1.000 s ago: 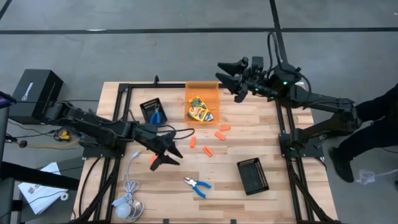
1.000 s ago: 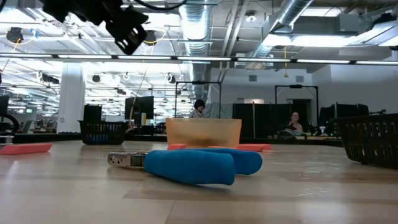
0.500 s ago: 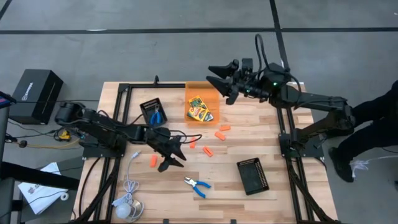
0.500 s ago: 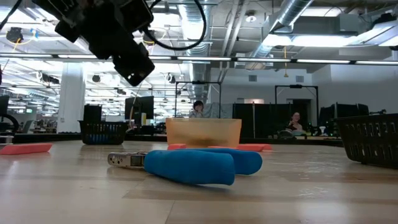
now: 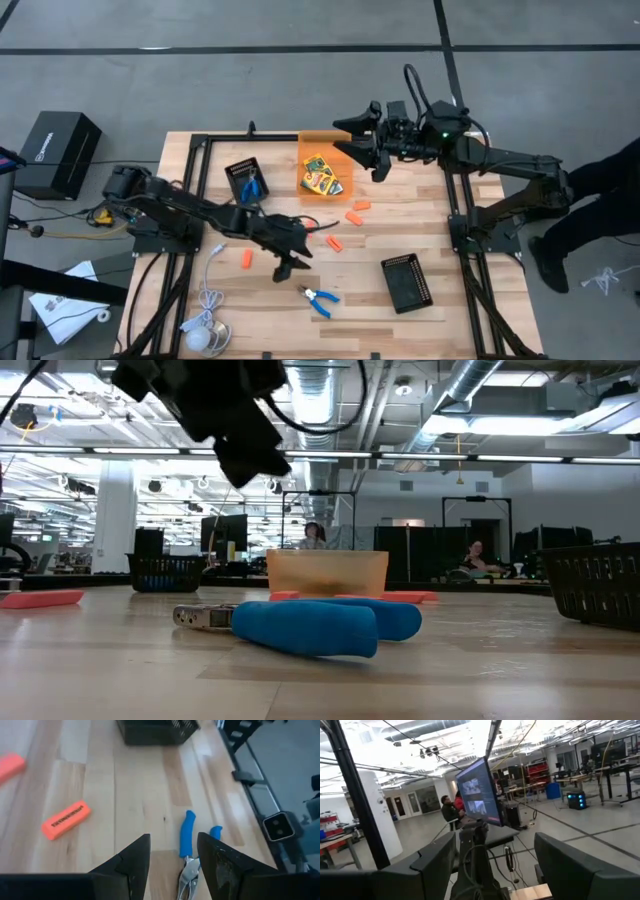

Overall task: Pick & Place School Supplies
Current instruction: Put the blue hole puncher into the top black bin

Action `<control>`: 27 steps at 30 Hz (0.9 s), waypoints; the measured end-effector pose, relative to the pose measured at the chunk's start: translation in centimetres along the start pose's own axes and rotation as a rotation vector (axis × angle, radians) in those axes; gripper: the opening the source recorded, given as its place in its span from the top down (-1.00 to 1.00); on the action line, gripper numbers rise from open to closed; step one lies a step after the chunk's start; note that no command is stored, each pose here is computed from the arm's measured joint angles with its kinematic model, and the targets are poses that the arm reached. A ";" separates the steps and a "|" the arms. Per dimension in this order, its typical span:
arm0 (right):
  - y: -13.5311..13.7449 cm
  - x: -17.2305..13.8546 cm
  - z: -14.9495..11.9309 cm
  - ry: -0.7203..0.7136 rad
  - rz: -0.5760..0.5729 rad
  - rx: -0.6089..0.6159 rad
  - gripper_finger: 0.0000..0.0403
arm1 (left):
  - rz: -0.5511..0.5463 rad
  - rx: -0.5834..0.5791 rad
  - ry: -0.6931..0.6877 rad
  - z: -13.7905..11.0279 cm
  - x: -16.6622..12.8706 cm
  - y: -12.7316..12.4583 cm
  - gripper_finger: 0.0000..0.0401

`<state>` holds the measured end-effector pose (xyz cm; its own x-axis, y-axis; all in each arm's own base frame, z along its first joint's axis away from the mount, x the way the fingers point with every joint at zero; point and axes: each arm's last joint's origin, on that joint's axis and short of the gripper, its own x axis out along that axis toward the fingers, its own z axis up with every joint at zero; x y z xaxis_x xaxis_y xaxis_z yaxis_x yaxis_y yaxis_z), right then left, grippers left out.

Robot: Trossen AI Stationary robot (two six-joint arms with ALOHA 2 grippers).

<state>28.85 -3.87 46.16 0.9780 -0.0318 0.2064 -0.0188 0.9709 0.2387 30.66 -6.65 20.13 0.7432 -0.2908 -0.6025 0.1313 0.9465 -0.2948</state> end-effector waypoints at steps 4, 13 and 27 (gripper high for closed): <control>0.1 0.0 0.0 0.000 0.024 0.001 -0.29 | 0.015 -0.015 0.028 0.2 1.5 -0.5 0.21; 0.9 -0.7 0.7 -0.021 0.051 -0.018 -0.29 | 0.088 -0.043 -0.125 3.0 -0.9 -0.3 0.21; 1.0 -0.7 1.1 -0.058 0.061 -0.038 -0.29 | 0.127 -0.021 -0.092 2.8 -1.6 0.0 0.21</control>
<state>27.90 -3.08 47.27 0.9616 0.0151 0.2741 -0.0690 0.9797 0.1883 31.29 -5.80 23.16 0.8098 -0.1539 -0.5661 0.0193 0.9714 -0.2365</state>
